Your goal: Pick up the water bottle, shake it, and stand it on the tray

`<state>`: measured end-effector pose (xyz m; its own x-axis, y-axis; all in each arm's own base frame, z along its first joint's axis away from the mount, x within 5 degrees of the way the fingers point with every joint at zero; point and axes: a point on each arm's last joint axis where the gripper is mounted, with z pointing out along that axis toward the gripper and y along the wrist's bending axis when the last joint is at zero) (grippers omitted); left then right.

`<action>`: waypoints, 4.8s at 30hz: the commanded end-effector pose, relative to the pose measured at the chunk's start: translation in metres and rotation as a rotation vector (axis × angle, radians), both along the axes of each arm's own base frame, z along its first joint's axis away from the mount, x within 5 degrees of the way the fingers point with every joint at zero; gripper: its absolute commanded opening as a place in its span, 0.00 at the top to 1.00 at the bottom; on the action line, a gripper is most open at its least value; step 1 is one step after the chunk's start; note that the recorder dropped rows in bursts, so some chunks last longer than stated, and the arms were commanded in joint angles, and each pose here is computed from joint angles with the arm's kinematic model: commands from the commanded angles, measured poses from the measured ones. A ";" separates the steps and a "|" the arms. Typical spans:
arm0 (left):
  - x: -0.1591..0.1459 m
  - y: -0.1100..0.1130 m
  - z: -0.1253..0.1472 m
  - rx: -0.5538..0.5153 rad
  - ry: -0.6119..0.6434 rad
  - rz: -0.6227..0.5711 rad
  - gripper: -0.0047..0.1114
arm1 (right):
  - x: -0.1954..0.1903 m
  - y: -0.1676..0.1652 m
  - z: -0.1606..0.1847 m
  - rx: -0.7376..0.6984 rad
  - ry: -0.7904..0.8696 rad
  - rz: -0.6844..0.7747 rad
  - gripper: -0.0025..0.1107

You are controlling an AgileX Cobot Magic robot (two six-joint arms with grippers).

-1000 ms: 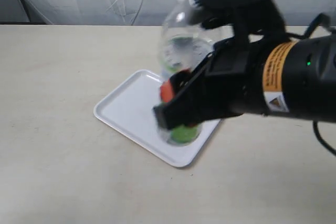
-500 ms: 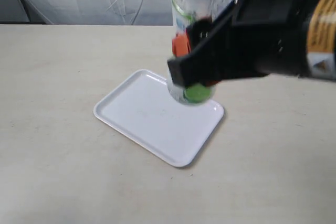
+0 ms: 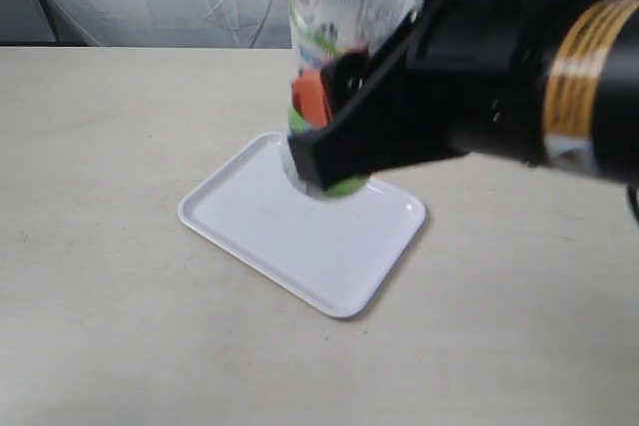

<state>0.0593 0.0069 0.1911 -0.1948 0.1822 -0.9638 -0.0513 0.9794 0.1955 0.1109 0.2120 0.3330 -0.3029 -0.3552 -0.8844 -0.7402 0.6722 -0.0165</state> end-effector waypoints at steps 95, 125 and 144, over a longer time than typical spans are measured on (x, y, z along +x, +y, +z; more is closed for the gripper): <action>0.000 0.000 0.001 -0.011 -0.016 -0.001 0.96 | 0.120 0.019 -0.186 -0.174 0.313 -0.101 0.42; 0.000 0.000 0.001 -0.011 -0.016 -0.001 0.96 | 0.037 -0.021 -0.103 -0.256 0.754 -0.278 0.96; 0.000 0.000 0.001 -0.011 -0.016 -0.001 0.96 | -0.050 -0.181 -0.106 0.618 0.229 -0.626 0.96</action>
